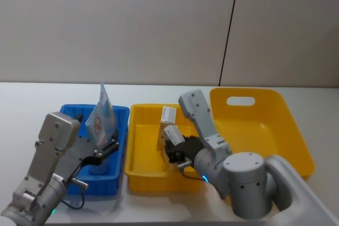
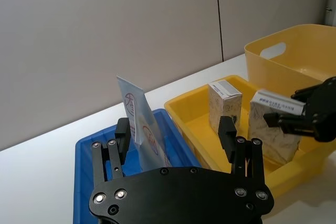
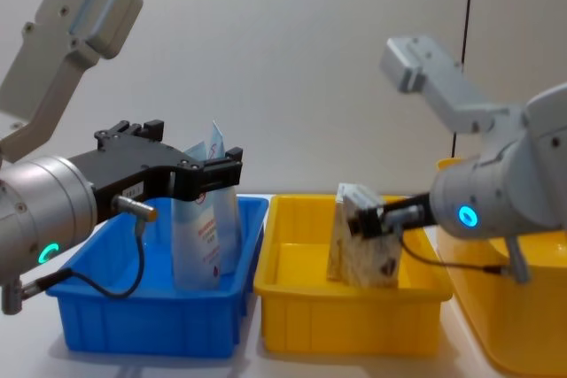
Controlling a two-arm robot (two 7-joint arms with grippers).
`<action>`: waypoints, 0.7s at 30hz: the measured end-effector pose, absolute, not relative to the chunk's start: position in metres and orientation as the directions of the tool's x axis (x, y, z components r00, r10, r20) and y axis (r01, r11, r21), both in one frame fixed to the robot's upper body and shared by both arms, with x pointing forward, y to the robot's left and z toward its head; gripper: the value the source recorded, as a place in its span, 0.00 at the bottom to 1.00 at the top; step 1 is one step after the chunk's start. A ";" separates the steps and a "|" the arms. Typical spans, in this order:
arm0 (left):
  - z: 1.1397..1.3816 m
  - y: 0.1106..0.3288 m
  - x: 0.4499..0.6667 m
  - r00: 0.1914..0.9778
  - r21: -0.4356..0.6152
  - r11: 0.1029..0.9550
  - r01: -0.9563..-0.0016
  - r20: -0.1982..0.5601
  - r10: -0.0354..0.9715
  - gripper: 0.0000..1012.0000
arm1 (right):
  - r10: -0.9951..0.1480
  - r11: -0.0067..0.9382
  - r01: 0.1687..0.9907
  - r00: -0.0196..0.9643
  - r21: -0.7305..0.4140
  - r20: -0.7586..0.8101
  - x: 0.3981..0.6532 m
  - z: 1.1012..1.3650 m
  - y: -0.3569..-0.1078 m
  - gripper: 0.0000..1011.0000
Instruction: Bimanual collaborative sorting of washing and personal care products
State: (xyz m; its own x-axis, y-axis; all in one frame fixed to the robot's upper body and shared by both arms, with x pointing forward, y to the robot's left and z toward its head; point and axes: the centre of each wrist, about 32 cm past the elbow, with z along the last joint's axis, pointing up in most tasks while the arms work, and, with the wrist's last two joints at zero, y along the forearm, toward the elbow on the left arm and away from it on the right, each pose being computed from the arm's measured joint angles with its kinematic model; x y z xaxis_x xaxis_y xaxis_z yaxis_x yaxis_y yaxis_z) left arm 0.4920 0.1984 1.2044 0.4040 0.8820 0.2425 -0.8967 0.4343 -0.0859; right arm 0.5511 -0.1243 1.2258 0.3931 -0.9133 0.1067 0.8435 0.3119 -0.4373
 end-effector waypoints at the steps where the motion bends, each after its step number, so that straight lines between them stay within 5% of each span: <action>1: 1.204 0.198 0.492 0.404 -0.086 0.434 -0.897 0.242 0.882 0.99 | -0.912 0.322 0.849 0.397 -0.419 0.103 0.549 1.230 -0.126 0.35; 21: 1.204 0.198 0.492 0.404 -0.086 0.434 -0.897 0.242 0.882 0.99 | -0.921 0.374 0.916 0.385 -0.146 0.057 0.529 1.284 -0.164 0.35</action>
